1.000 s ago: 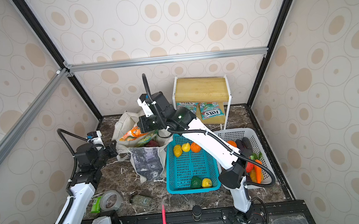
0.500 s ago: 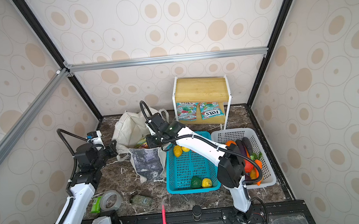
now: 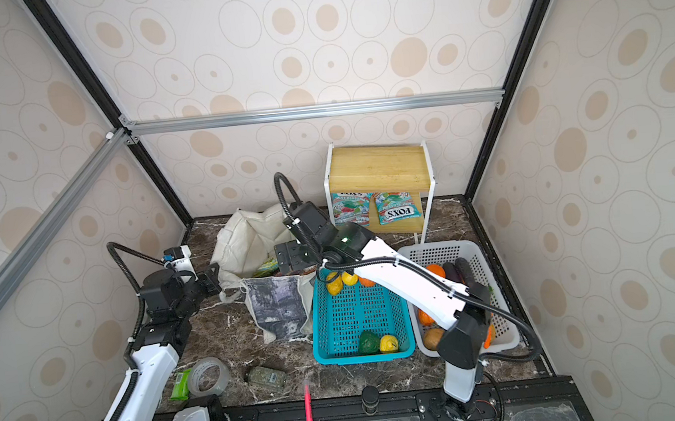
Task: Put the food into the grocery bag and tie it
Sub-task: 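Raise the right gripper out of the tote above the teal basket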
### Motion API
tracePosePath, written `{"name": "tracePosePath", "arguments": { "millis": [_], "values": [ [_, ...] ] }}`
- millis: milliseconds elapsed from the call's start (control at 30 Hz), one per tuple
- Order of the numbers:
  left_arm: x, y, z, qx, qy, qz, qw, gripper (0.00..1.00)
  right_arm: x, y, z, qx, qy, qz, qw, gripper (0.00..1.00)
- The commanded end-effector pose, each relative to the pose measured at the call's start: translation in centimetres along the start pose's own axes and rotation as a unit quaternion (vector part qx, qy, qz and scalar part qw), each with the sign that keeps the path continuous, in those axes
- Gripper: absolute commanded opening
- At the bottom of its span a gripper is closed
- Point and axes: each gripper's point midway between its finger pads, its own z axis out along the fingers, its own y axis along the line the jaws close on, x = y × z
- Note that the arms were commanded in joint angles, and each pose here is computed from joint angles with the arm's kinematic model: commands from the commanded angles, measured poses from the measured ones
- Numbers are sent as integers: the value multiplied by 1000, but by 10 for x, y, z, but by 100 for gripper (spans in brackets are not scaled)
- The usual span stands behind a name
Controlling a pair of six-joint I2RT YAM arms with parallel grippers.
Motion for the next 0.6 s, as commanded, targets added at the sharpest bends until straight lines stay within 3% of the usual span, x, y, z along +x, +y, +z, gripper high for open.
{"name": "tracePosePath", "arguments": {
  "millis": [0,167,400,467,567],
  "values": [
    [-19,-7,-5,10,-26,7,1000,0,-17,-25,-35,22,-73,11,997,90],
    [-19,-7,-6,8,-28,7,1000,0,-6,-57,-31,-52,-58,105,991,90],
    [-18,-7,-4,8,-24,6,1000,0,16,-56,10,-67,0,124,990,88],
    [-19,-5,-5,5,-25,7,1000,0,22,-51,28,-80,18,132,988,81],
    [-19,-4,-5,-1,-26,9,1000,0,29,-42,49,-94,49,143,984,52]
  ]
}}
